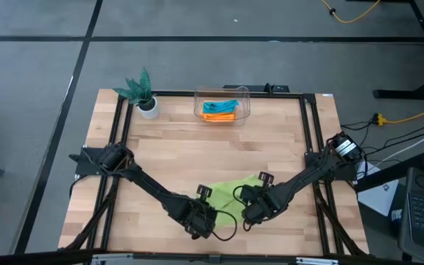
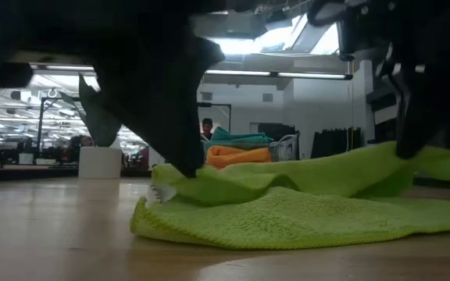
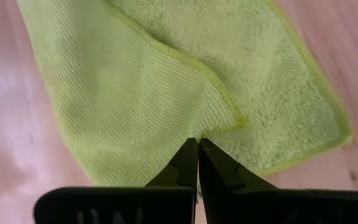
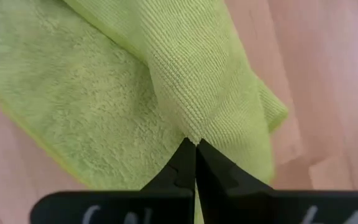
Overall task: Fold microfiber towels
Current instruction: Fold the green microfiber cloth
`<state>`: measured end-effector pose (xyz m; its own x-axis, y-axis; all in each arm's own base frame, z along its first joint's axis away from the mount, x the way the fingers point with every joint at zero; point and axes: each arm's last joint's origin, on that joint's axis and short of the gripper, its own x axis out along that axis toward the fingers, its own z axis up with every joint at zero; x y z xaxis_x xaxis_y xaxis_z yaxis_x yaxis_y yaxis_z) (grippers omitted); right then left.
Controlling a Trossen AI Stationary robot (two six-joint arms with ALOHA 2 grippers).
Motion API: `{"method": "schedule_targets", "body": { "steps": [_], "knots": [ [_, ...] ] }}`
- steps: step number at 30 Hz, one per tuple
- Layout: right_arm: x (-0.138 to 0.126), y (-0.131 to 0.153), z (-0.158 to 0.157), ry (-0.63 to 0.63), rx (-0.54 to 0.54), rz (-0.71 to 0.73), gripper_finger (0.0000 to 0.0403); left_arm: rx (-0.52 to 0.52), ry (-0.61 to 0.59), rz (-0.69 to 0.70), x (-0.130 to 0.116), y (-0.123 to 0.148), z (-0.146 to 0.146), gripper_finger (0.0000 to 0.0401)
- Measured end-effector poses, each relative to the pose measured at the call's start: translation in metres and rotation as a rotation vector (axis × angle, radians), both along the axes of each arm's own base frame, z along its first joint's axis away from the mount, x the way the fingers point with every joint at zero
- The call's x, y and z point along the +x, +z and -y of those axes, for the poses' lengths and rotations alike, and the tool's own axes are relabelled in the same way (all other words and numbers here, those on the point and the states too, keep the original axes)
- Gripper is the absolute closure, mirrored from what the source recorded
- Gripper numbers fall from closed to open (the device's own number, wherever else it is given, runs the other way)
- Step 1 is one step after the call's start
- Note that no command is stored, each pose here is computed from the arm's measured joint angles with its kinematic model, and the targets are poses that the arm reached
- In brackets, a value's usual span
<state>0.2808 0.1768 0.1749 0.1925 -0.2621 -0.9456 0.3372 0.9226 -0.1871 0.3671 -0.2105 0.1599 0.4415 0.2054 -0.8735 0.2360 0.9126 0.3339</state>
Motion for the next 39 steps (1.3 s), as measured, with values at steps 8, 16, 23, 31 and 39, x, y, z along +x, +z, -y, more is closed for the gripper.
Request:
{"method": "schedule_targets", "body": {
  "steps": [8, 16, 23, 31, 39],
  "knots": [
    [-0.003, 0.006, -0.011, 0.005, 0.03, 0.009, 0.0399, -0.01, -0.044, 0.033, -0.004, 0.017, 0.021, 0.0401],
    [-0.014, 0.006, -0.025, -0.01, 0.075, -0.013, 0.0399, -0.025, -0.077, 0.032, -0.019, 0.018, 0.043, 0.0401],
    [-0.021, 0.005, -0.034, 0.011, 0.115, -0.043, 0.0398, -0.048, -0.055, 0.039, -0.025, 0.018, 0.05, 0.0401],
    [-0.018, 0.006, -0.039, 0.022, 0.15, 0.005, 0.0391, -0.121, -0.015, 0.032, -0.024, 0.018, 0.052, 0.0401],
    [-0.017, 0.006, -0.04, 0.024, 0.164, 0.002, 0.0355, -0.173, 0.055, 0.057, -0.02, 0.018, 0.05, 0.0391]
  ]
}}
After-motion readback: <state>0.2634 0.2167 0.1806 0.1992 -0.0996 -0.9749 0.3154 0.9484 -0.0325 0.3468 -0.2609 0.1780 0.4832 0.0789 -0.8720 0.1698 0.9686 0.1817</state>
